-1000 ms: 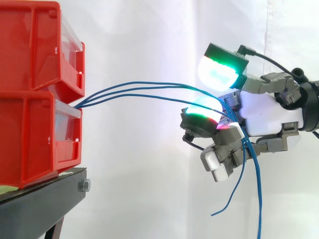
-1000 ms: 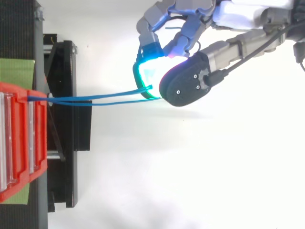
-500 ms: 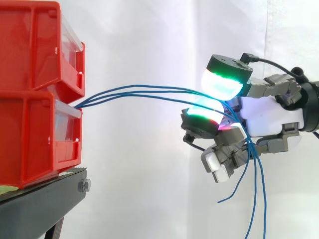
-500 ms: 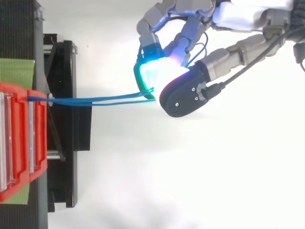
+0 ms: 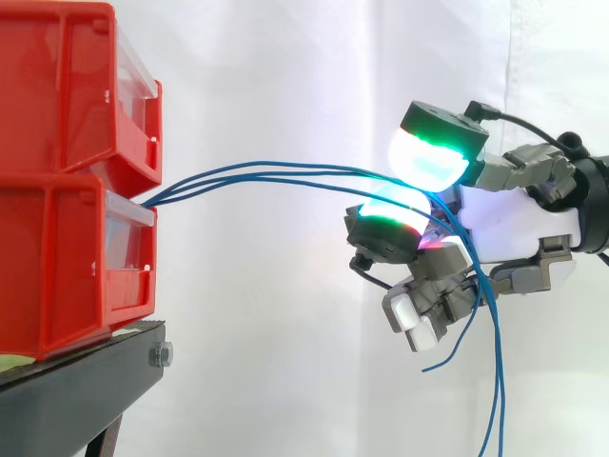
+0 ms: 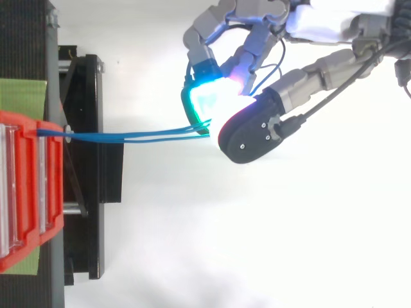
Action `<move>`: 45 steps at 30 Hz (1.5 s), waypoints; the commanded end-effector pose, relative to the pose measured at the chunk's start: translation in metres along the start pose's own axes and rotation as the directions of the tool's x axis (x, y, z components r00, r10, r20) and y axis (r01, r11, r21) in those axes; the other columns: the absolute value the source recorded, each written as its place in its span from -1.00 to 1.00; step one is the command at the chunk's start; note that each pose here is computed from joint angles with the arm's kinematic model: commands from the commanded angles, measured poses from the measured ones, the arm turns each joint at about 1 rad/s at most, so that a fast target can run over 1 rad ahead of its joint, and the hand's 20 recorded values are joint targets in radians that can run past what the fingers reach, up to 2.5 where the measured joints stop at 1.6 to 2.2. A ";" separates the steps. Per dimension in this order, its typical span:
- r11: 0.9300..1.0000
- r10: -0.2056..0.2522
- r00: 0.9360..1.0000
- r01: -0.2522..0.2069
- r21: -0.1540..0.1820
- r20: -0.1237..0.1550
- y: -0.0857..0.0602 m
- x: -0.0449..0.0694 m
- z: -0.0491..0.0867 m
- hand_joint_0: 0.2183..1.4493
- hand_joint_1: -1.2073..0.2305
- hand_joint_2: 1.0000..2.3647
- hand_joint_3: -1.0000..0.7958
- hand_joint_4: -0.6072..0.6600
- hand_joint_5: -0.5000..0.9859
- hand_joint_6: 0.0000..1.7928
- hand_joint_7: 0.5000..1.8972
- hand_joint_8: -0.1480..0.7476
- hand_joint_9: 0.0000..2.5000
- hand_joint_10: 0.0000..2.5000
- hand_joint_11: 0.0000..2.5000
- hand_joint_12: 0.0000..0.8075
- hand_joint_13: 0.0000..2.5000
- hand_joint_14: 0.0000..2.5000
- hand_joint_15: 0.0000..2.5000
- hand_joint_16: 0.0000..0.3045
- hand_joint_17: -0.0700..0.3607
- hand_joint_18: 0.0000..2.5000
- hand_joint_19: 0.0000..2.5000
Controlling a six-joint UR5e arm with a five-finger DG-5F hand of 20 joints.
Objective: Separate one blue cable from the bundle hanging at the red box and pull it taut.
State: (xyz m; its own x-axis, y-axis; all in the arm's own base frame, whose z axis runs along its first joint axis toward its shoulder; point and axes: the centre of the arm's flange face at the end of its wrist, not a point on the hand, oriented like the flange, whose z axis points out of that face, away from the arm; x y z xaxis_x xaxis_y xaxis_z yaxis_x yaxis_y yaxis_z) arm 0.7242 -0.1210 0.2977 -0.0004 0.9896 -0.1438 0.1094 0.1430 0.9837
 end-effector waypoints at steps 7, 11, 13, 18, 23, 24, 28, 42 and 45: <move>1.000 0.019 1.000 -0.019 0.015 -0.005 -0.008 0.003 -0.003 -0.27 -0.68 -1.00 -0.44 0.06 -0.50 0.03 0.31 -0.07 -0.09 -0.98 -0.19 -0.25 -0.37 -0.98 -0.54 -0.77 -0.30 -0.46 -0.61; 0.999 0.048 0.999 -0.048 0.013 0.004 -0.016 0.004 -0.003 -0.32 -0.74 -1.00 -0.44 0.08 -0.49 0.02 0.25 -0.07 -0.08 -0.98 -0.18 -0.26 -0.37 -0.98 -0.54 -0.77 -0.30 -0.47 -0.60; 0.999 0.053 0.999 -0.053 0.007 0.004 -0.015 0.004 -0.003 -0.34 -0.75 -1.00 -0.44 0.10 -0.49 0.01 0.22 -0.07 -0.08 -0.98 -0.18 -0.26 -0.37 -0.98 -0.53 -0.77 -0.30 -0.47 -0.59; 0.998 0.056 0.998 -0.056 -0.002 0.007 -0.013 0.004 -0.002 -0.53 -0.66 -1.00 -0.44 0.14 -0.48 0.01 0.11 0.00 -0.07 -0.98 -0.20 -0.20 -0.35 -0.98 -0.53 -0.74 -0.25 -0.45 -0.59; 0.998 0.056 0.998 -0.056 -0.002 0.005 -0.013 0.004 -0.002 -0.58 -0.32 -1.00 -0.44 0.19 -0.49 -0.03 -0.03 0.05 -0.05 -0.99 -0.24 -0.13 -0.35 -0.99 -0.54 -0.70 -0.20 -0.43 -0.60; 0.998 0.056 0.998 -0.056 -0.001 0.005 -0.014 0.004 -0.002 -0.56 -0.25 -1.00 -0.44 0.18 -0.49 -0.04 -0.04 0.07 -0.02 -0.98 -0.24 -0.13 -0.35 -0.98 -0.54 -0.71 -0.21 -0.44 -0.60; 0.998 0.056 0.998 -0.056 -0.002 0.007 -0.013 0.004 -0.002 -0.50 -0.20 -1.00 -0.44 0.18 -0.49 -0.04 0.01 0.06 -0.02 -0.98 -0.23 -0.14 -0.35 -0.98 -0.55 -0.72 -0.23 -0.44 -0.59; 0.998 0.056 0.998 -0.056 0.001 0.003 -0.014 0.006 -0.002 -0.43 -0.37 -0.97 -0.15 0.02 -0.49 0.00 0.20 0.00 -0.03 -0.99 -0.22 -0.17 -0.35 -0.98 -0.53 -0.73 -0.25 -0.45 -0.58; 0.998 0.056 0.998 -0.056 -0.001 0.005 -0.013 0.005 -0.002 -0.44 -0.37 -0.96 -0.07 -0.05 -0.48 0.01 0.19 -0.01 -0.02 -0.98 -0.22 -0.18 -0.35 -0.98 -0.54 -0.73 -0.25 -0.45 -0.58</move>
State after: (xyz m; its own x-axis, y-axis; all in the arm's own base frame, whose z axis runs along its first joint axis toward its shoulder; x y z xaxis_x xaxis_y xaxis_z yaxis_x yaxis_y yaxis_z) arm 0.7209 -0.1180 0.2835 0.0103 0.9960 -0.0887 0.1088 0.0871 0.9902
